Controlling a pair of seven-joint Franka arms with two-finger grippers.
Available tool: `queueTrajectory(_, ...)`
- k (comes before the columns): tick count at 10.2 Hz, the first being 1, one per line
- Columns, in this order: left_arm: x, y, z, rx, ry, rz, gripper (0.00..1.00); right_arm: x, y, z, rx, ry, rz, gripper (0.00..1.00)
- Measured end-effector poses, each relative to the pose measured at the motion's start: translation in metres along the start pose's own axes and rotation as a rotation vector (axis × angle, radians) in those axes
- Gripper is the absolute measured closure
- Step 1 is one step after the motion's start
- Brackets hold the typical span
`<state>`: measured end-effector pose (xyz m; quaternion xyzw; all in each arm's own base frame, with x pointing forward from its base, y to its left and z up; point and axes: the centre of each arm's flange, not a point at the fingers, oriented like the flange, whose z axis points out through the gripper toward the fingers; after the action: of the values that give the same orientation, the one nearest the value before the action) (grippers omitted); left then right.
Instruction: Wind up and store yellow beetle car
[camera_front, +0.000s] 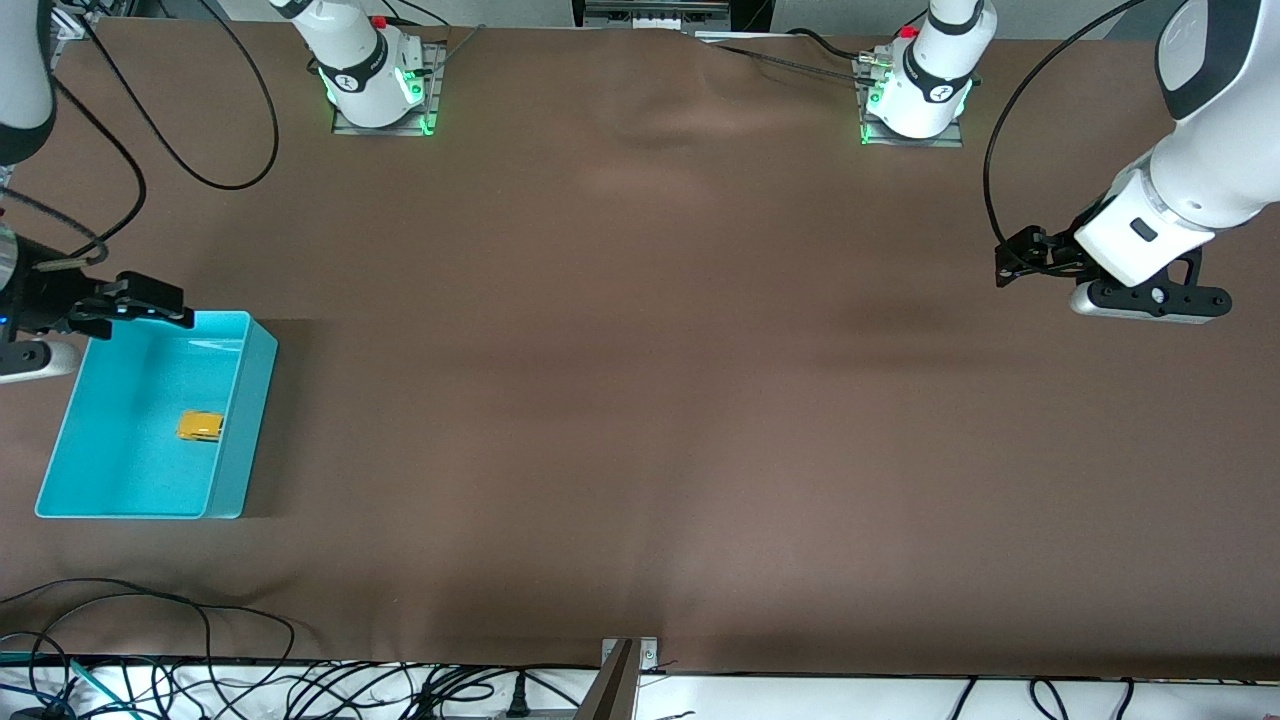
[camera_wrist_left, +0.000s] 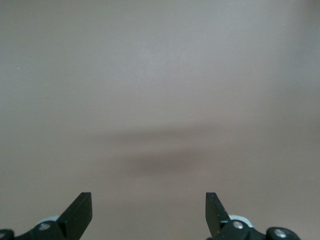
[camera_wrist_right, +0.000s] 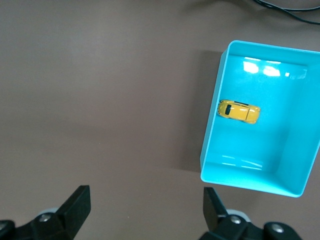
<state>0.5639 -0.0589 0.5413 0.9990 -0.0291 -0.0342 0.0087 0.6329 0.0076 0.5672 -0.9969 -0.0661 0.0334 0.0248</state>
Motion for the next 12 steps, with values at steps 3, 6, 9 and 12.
queueTrajectory(3,0.000,-0.001,0.001,0.000,-0.002,-0.001,0.00,-0.034,-0.009,0.001,-0.019,0.020,0.034,0.00)
queueTrajectory(6,0.001,-0.001,0.002,0.000,-0.005,-0.002,0.00,-0.063,-0.015,-0.013,-0.033,0.037,0.122,0.00)
queueTrajectory(9,0.003,-0.010,0.006,-0.001,-0.011,-0.017,0.00,-0.067,-0.008,-0.014,-0.034,0.045,0.158,0.00)
queueTrajectory(12,0.004,-0.013,0.007,-0.002,-0.013,-0.023,0.00,-0.070,0.012,-0.018,-0.034,0.057,0.195,0.00)
